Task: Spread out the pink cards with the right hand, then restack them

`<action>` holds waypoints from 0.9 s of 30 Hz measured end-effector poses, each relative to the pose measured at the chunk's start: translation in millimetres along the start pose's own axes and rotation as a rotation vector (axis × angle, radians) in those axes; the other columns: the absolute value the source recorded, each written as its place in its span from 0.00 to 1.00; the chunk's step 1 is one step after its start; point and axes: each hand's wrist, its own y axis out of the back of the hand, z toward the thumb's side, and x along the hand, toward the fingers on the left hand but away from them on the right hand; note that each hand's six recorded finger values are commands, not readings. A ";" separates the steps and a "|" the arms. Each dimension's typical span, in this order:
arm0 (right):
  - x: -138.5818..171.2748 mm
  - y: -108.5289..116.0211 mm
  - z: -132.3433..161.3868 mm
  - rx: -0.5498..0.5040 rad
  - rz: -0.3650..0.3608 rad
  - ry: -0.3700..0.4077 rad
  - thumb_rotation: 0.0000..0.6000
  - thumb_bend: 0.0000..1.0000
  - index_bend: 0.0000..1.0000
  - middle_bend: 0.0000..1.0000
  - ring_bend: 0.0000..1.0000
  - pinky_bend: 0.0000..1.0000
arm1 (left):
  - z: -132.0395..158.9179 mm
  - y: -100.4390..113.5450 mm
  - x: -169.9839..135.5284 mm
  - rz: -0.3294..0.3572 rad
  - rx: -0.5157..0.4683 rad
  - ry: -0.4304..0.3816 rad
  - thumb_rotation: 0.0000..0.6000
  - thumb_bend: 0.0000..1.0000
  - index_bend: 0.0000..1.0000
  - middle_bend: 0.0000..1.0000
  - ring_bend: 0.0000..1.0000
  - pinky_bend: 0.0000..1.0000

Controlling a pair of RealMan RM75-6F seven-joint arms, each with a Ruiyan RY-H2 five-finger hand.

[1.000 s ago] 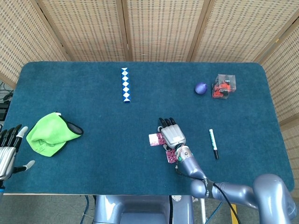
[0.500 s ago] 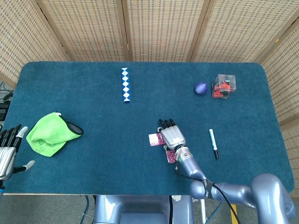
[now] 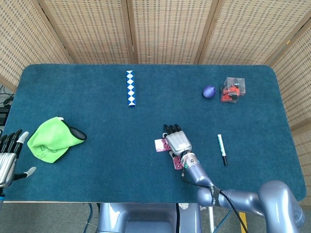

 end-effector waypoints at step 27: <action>-12.9 9.4 3.7 -0.016 0.036 -0.040 1.00 0.34 0.51 0.00 0.00 0.00 | -0.6 -0.1 0.5 -0.005 -0.008 0.000 1.00 0.00 0.00 0.00 0.00 0.00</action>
